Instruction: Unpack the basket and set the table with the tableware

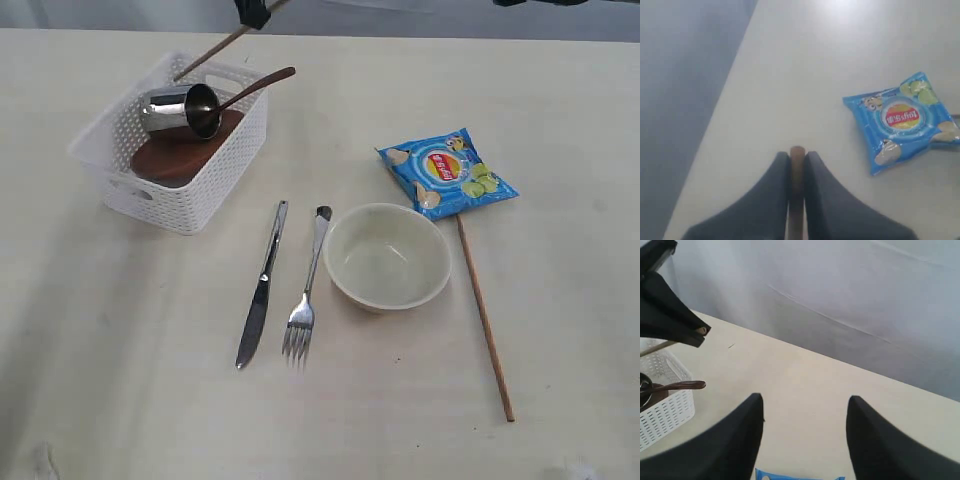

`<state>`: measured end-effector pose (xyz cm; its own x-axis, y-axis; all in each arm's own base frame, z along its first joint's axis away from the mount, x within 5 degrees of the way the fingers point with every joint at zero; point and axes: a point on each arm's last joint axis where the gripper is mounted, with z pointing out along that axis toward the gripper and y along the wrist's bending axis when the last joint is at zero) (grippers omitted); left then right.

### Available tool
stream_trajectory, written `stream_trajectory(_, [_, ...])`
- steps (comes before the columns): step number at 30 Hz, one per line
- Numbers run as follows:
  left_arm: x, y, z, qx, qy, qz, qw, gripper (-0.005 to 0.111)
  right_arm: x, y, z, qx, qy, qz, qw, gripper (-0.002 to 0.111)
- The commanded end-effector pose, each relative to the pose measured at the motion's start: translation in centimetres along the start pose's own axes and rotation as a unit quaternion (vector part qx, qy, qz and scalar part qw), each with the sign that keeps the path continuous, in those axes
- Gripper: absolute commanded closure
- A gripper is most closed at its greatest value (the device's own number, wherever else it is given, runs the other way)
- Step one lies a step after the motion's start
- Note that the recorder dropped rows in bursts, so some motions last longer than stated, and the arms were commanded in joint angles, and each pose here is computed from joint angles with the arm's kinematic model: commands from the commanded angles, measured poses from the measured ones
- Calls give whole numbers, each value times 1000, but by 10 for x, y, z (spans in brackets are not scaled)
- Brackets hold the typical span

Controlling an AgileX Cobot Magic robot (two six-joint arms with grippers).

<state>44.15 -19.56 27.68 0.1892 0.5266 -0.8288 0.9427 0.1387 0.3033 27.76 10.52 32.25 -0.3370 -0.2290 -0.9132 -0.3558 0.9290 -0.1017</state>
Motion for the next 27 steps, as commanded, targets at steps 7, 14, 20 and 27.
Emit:
stream_trajectory(7, [-43,-2,-31,-24,-29,7,999,107,-1,-2,1,2,-5,-3,1000,59])
stream_trajectory(14, [-54,-10,-39,6,-40,10,999,107,-1,-2,1,2,-5,-3,1000,59])
stream_trajectory(20, [-53,-25,-36,70,-14,89,993,107,-1,-2,1,3,-2,-3,1000,59])
stream_trajectory(27, [-72,-58,8,90,94,170,977,107,5,-4,1,12,29,-3,1000,59])
